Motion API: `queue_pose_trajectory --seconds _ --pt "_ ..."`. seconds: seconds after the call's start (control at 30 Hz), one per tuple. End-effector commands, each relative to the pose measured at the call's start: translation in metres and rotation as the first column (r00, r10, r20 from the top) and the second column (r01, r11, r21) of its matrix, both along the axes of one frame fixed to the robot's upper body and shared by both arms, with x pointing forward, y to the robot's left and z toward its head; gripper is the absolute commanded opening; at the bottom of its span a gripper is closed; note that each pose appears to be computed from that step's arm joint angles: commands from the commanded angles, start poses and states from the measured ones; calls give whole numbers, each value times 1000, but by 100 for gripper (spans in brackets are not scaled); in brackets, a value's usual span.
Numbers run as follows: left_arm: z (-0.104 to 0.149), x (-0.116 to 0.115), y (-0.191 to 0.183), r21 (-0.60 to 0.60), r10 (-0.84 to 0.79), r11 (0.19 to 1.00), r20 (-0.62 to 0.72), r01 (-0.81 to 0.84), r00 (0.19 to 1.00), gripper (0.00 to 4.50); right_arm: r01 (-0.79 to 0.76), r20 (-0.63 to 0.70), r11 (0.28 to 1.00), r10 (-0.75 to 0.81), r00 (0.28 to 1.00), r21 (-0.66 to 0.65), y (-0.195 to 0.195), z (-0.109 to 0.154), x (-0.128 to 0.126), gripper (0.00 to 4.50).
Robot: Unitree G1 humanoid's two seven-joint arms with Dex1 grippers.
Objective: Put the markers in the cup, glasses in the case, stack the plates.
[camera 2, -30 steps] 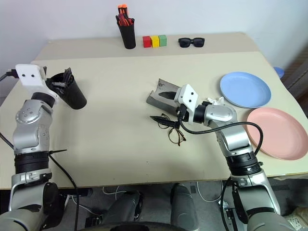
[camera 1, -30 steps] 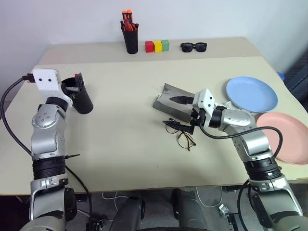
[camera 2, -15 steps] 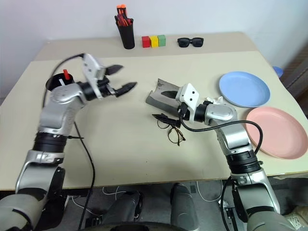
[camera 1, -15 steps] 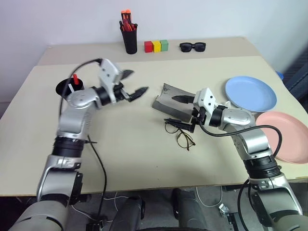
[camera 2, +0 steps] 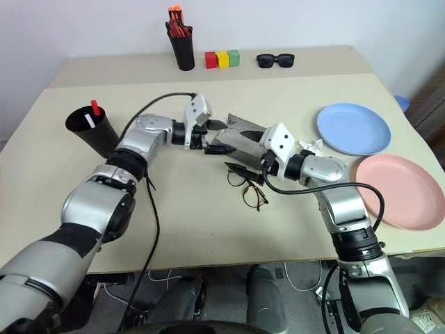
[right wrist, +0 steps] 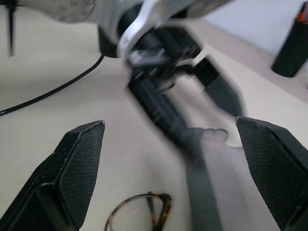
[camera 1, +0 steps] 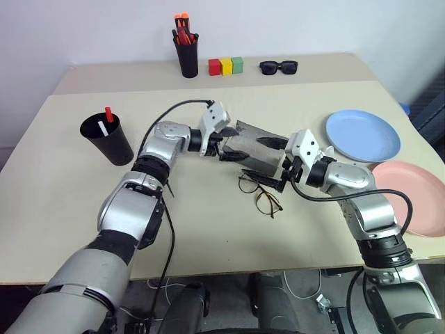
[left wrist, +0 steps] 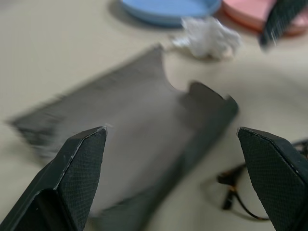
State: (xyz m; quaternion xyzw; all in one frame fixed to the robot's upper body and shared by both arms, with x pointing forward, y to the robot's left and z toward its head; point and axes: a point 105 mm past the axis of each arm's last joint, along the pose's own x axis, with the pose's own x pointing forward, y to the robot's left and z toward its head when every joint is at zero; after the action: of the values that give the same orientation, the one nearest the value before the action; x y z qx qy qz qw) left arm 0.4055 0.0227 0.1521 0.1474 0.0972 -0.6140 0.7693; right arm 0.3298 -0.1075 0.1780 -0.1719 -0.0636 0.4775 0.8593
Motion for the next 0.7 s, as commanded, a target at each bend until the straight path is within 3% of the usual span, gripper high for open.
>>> queue_pose_trajectory --seconds 0.03,0.23,0.33,0.57,0.7 --pt "4 -2 -7 70 -50 996 38 48 998 445 -7 65 1000 6 998 17 3 16 -6 450" --pt "-9 4 -13 150 11 988 50 -18 999 445 1 62 1000 -2 998 19 3 16 -8 450" --pt "-15 0 -13 179 -14 984 21 10 1000 359 1 62 1000 -2 998 22 4 16 -8 450" --pt "-16 3 2 247 -1 969 16 -3 1000 21 -6 64 1000 4 998 25 7 16 -6 450" --pt "-10 4 9 244 7 970 9 -9 1000 8 -12 68 1000 11 998 23 9 16 -5 450"
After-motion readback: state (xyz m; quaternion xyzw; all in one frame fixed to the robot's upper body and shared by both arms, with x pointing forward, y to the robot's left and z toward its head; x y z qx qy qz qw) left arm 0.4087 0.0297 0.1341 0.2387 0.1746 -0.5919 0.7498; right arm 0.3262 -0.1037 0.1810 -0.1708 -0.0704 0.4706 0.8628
